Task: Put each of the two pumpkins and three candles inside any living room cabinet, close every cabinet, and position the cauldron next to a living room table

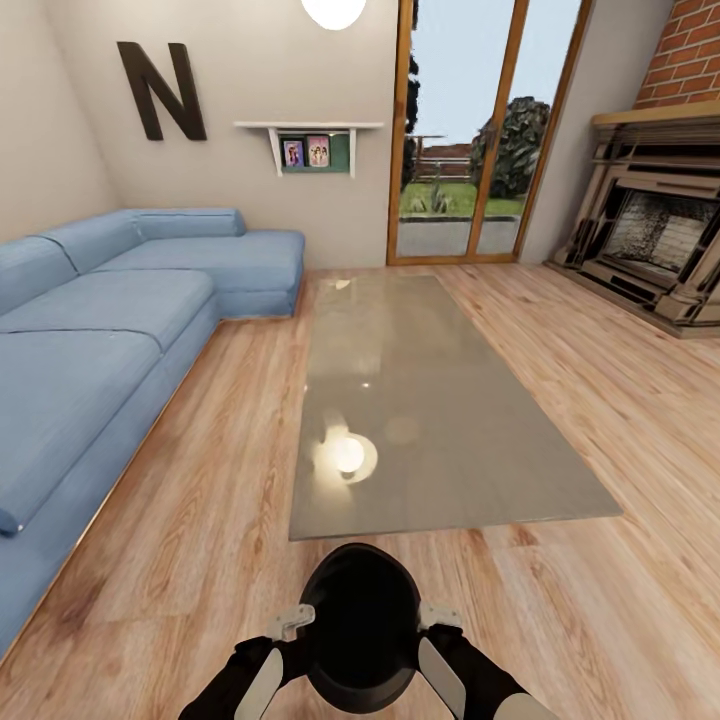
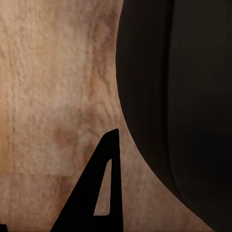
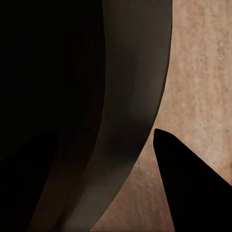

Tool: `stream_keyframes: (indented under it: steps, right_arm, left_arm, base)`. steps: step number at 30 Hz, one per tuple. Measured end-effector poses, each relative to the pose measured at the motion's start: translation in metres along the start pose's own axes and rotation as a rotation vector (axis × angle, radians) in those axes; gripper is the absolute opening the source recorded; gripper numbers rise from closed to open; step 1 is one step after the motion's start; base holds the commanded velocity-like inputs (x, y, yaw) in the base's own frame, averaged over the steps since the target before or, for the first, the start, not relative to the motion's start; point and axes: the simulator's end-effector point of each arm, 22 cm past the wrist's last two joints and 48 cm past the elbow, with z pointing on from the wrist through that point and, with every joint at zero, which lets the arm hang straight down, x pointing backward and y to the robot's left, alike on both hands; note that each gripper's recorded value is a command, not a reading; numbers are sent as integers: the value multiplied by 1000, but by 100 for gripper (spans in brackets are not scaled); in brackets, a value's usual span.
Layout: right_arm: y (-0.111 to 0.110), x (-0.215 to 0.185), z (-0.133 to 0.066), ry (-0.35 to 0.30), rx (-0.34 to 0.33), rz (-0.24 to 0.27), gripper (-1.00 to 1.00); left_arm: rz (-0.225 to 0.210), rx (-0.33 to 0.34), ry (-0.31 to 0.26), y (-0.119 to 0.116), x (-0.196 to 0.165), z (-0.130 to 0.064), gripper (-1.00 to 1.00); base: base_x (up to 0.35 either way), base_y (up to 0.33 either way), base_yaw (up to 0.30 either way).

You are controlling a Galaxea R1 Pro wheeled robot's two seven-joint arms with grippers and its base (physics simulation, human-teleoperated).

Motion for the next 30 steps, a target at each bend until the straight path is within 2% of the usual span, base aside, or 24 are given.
stream_keyframes:
  steps: [6,30]
  right_arm:
    - [0,0,0,-1,-1,1,-100]
    - [-8,25,48,-2,0,-1,-100]
  left_arm:
    - [1,0,-1,0,-1,0,-100]
    - [0,1,-2,11,24,47,-100]
  base:
    - [0,0,0]
    - [0,0,0]
